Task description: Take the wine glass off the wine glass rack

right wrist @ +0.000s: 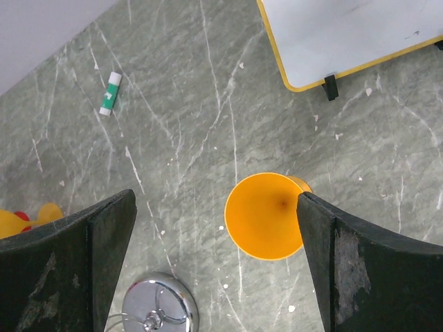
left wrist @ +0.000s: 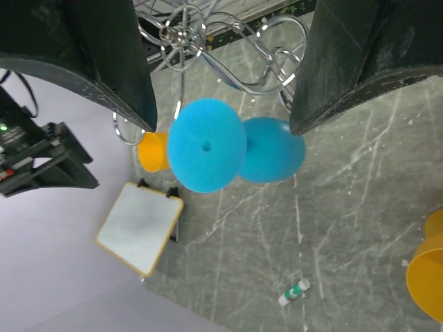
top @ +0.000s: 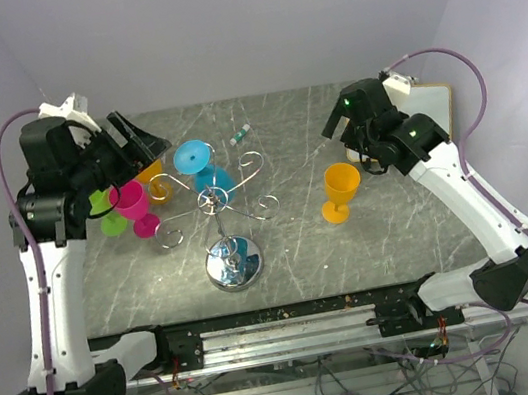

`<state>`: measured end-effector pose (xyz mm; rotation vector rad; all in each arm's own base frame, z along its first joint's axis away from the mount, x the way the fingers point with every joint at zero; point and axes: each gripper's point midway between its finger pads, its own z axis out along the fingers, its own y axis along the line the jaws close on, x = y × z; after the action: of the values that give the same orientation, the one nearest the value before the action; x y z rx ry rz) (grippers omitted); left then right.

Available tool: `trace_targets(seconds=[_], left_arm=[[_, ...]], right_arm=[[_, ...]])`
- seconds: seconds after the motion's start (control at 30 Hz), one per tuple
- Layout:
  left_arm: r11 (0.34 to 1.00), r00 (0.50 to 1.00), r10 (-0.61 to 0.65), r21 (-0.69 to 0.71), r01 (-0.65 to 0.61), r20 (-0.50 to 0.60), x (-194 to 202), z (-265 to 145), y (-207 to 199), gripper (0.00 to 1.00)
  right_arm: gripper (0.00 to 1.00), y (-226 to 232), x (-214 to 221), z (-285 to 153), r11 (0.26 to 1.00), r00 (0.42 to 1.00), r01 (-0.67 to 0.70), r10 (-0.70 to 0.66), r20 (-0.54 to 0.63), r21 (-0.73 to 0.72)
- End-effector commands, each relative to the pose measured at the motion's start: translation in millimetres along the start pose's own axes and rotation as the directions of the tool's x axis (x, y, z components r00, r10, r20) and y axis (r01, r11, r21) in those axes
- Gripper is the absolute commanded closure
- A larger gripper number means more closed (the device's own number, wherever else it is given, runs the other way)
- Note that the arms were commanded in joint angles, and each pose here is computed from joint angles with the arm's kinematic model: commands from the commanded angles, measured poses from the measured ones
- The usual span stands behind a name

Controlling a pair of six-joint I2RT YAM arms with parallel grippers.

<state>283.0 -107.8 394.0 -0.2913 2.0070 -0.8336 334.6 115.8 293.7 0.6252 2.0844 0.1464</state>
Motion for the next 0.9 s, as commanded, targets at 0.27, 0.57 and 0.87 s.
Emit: trace_targets(seconds=[0.27, 0.57, 0.87], left_arm=[[0.984, 0.970, 0.154, 0.113, -0.135, -0.186, 18.5, 30.5, 3.9, 0.21], [0.984, 0.962, 0.147, 0.132, -0.118, -0.231, 21.6, 48.1, 8.7, 0.23], [0.984, 0.954, 0.142, 0.144, -0.107, -0.263, 29.6, 58.2, 10.7, 0.31]], right_arm=[[0.00, -16.1, -5.8, -0.1, 0.998, 0.999, 0.007, -0.010, 0.044, 0.057], [0.00, -13.3, -2.4, 3.8, 0.998, 1.000, 0.011, -0.013, 0.027, 0.061], [0.00, -15.3, -2.3, 2.7, 0.998, 0.999, 0.011, -0.013, 0.031, 0.062]])
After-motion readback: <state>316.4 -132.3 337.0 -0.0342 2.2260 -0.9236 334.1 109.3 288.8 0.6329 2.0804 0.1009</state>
